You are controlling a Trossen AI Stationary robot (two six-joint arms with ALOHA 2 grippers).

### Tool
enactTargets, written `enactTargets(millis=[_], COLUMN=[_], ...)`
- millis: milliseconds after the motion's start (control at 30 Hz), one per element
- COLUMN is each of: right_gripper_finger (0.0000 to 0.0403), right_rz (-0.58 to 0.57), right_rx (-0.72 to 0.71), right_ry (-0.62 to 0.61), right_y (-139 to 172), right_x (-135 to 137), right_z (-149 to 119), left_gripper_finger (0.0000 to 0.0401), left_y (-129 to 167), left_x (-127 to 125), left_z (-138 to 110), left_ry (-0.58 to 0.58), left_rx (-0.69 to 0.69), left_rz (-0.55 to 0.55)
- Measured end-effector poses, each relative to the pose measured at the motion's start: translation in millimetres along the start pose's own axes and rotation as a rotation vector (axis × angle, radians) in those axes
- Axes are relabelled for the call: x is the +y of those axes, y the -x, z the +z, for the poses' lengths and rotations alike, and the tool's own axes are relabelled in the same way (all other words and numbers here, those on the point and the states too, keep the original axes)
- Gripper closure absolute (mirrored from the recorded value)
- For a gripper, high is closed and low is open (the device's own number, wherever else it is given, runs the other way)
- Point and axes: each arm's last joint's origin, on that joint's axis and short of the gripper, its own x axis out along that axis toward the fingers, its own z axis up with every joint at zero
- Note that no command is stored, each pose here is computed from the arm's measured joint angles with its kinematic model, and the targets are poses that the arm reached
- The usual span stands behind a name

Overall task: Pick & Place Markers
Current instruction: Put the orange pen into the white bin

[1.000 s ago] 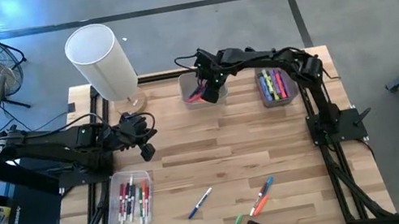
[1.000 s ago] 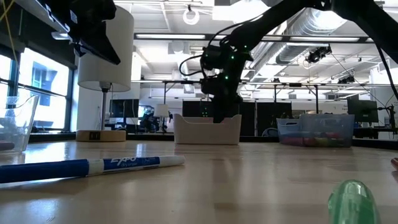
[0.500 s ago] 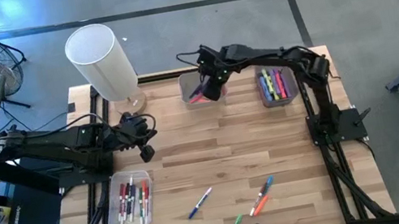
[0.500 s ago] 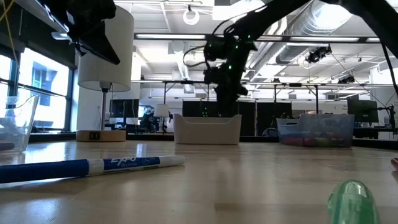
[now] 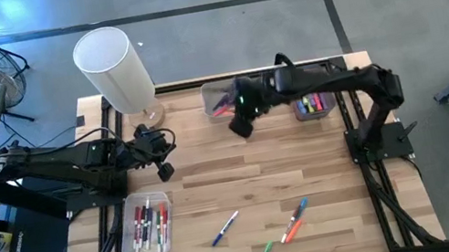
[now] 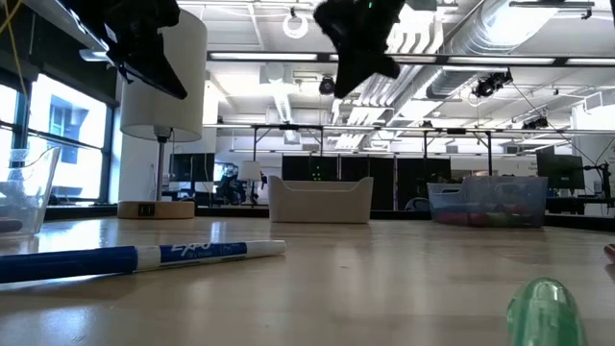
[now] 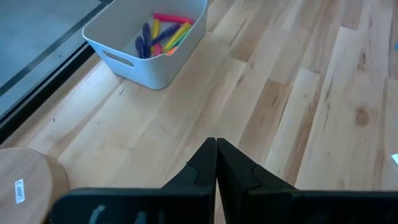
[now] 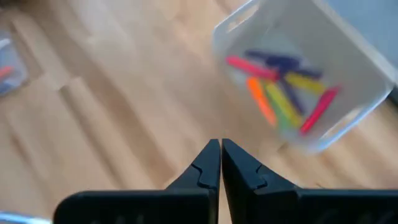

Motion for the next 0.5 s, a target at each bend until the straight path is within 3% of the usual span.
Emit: enactTargets(millis=[200, 500], right_gripper_finger=[0.0402, 0.0401], right_rz=[0.000, -0.069], right_rx=[0.049, 0.083], right_ry=[-0.153, -0.580], right_y=[19.3, 48.9], right_x=[65.1, 138.4], right_z=[-45.2, -130.3], left_gripper_finger=[0.0396, 0.0395], left_y=[0.0, -0.1], left_x=[0.3, 0.2], left_z=[-0.6, -0.7], left_ry=[-0.030, -0.080], left_rx=[0.005, 0.007], left_rz=[0.006, 0.001])
